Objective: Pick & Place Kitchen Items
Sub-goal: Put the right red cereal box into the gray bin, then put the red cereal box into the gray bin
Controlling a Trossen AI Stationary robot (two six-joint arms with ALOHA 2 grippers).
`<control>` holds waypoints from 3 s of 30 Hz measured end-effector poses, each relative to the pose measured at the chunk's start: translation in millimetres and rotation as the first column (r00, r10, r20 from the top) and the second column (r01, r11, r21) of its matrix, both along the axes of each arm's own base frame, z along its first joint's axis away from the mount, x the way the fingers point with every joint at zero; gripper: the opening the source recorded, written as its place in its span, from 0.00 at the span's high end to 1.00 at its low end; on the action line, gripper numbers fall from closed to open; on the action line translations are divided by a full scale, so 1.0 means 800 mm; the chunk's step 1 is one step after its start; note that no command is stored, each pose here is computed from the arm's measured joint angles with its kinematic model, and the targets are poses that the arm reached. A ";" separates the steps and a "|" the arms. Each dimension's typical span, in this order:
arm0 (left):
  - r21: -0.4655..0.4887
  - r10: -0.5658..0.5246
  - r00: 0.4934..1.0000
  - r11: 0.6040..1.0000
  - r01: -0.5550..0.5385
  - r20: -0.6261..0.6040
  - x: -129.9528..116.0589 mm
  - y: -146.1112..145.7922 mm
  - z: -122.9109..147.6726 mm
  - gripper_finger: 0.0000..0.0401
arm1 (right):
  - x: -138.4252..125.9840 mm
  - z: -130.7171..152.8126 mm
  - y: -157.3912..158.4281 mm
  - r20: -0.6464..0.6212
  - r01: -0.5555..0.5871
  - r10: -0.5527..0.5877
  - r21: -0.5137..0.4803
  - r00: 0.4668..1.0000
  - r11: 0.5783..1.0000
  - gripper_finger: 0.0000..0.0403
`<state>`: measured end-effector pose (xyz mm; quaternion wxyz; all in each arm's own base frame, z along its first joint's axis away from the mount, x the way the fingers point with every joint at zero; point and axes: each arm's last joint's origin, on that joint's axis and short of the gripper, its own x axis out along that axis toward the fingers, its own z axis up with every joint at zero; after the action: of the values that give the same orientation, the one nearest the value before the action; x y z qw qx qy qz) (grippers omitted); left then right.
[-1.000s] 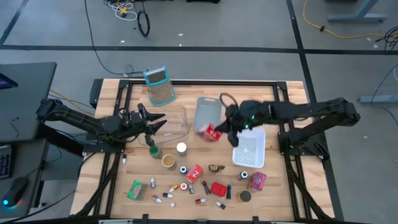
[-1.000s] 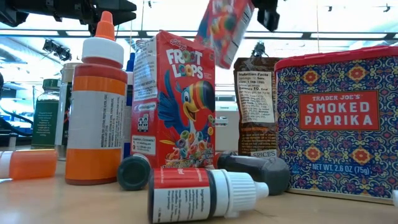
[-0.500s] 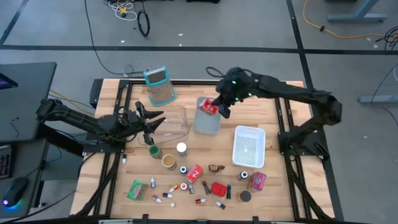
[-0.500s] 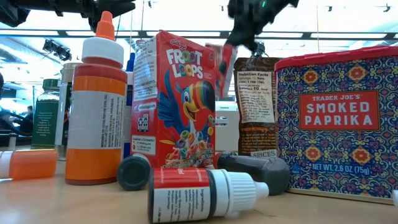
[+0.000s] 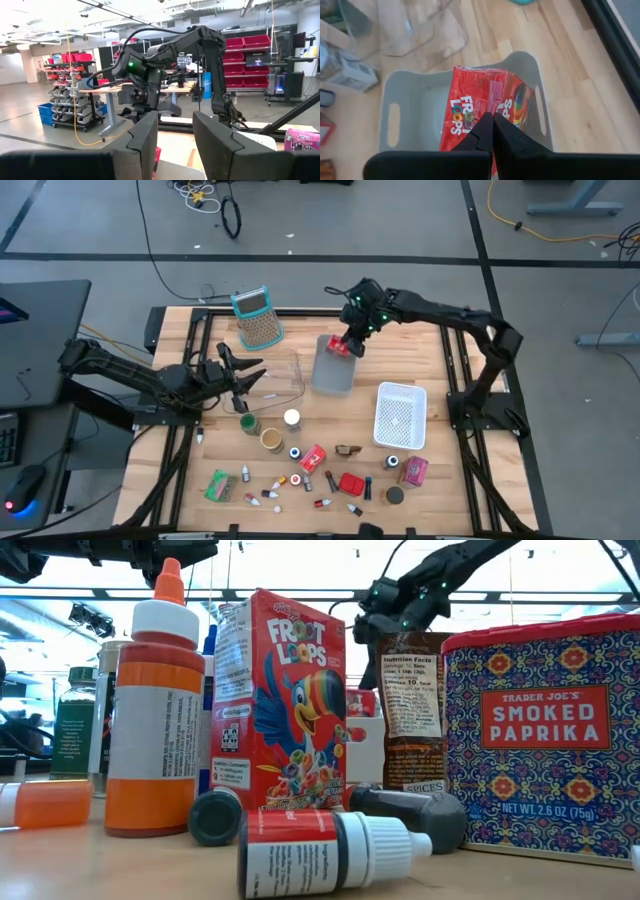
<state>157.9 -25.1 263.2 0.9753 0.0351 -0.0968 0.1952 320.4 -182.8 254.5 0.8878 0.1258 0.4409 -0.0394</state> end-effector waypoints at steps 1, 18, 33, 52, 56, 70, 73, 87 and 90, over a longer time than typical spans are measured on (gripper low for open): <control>0.000 0.000 1.000 1.000 0.000 0.000 0.000 0.000 0.000 0.67 | 0.000 -0.002 -0.002 -0.002 -0.018 0.018 -0.014 1.000 1.000 0.99; 0.011 0.003 1.000 1.000 -0.003 -0.005 0.000 0.000 0.000 0.67 | -0.005 -0.004 -0.024 -0.045 0.027 -0.036 -0.195 0.998 0.980 0.87; 0.012 0.003 1.000 1.000 -0.003 -0.007 0.000 0.000 0.000 0.67 | -0.006 0.000 -0.037 -0.074 0.216 -0.263 -0.384 0.962 0.898 0.66; 0.011 0.003 1.000 1.000 -0.002 -0.007 0.000 0.000 0.000 0.67 | -0.005 0.084 0.077 0.149 -0.177 0.233 -0.318 0.961 0.931 0.66; 0.011 0.002 1.000 1.000 -0.002 -0.007 0.000 0.000 0.000 0.67 | 0.014 0.086 0.127 0.212 -0.337 0.398 -0.273 0.893 0.901 0.61; -0.049 -0.019 1.000 0.999 0.020 0.020 0.000 0.000 0.000 0.67 | 0.068 0.034 0.294 0.206 -0.631 0.665 -0.213 0.718 0.746 0.51; -0.051 -0.019 1.000 0.999 0.020 0.020 0.000 0.000 0.000 0.67 | 0.082 0.017 0.316 0.230 -0.639 0.666 -0.186 0.710 0.746 0.52; -0.133 -0.067 0.997 0.988 0.073 0.049 0.001 -0.001 -0.001 0.67 | 0.121 -0.065 0.356 0.203 -0.649 0.661 -0.132 0.722 0.749 0.61; -0.156 -0.097 0.993 0.982 0.106 0.063 0.001 -0.002 -0.001 0.67 | 0.123 -0.070 0.354 0.197 -0.621 0.626 -0.090 0.755 0.778 0.66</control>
<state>158.9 -27.0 262.2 0.9807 -0.0530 -0.1092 0.1531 418.8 100.3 198.5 0.8938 -0.0331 0.3580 0.2681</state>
